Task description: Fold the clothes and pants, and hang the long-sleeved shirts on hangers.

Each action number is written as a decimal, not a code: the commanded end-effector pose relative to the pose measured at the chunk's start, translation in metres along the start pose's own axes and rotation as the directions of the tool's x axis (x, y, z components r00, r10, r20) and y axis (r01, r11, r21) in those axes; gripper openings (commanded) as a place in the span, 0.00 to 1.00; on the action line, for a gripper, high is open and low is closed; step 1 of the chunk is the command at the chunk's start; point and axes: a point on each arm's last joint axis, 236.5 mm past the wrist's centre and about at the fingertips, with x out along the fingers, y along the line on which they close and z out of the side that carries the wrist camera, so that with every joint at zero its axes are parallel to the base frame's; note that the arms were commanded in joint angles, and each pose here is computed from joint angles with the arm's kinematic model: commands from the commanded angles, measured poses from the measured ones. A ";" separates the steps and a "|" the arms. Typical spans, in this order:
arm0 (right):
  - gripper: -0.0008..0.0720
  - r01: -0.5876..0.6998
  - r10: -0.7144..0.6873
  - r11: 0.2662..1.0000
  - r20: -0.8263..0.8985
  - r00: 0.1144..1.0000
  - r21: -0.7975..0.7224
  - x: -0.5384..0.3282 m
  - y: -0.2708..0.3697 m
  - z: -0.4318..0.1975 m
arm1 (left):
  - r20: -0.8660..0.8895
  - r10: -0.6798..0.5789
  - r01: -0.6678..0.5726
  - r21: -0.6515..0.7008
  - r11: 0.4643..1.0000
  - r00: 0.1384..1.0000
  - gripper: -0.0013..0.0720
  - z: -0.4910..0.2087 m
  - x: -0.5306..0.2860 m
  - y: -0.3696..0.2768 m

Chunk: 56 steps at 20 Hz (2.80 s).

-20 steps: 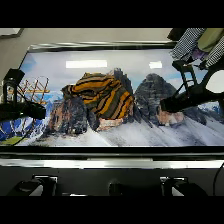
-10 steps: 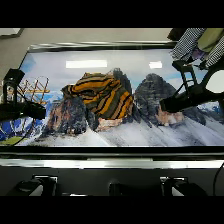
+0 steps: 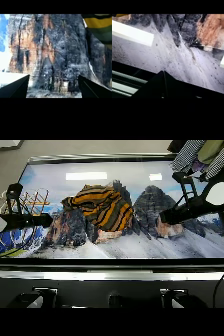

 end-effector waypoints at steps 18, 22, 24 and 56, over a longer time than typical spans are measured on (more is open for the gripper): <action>0.73 -0.012 0.007 0.993 0.045 0.999 0.116 0.020 -0.001 0.009 | 0.066 -0.272 0.263 -0.544 0.797 0.960 0.36 0.078 0.256 -0.001; 0.95 -0.217 0.203 0.915 0.077 0.976 0.341 0.093 0.033 0.004 | 0.050 -0.290 0.271 -0.537 0.799 0.956 0.06 0.075 0.253 -0.006; 0.96 -0.355 0.334 0.817 0.129 0.934 0.455 0.134 0.055 0.013 | 0.049 -0.295 0.275 -0.532 0.801 0.954 0.06 0.076 0.250 -0.007; 0.05 -0.040 0.014 0.999 0.904 0.426 0.004 -0.315 0.044 0.067 | 0.820 -0.334 0.410 0.136 0.902 0.465 0.05 0.186 -0.326 -0.088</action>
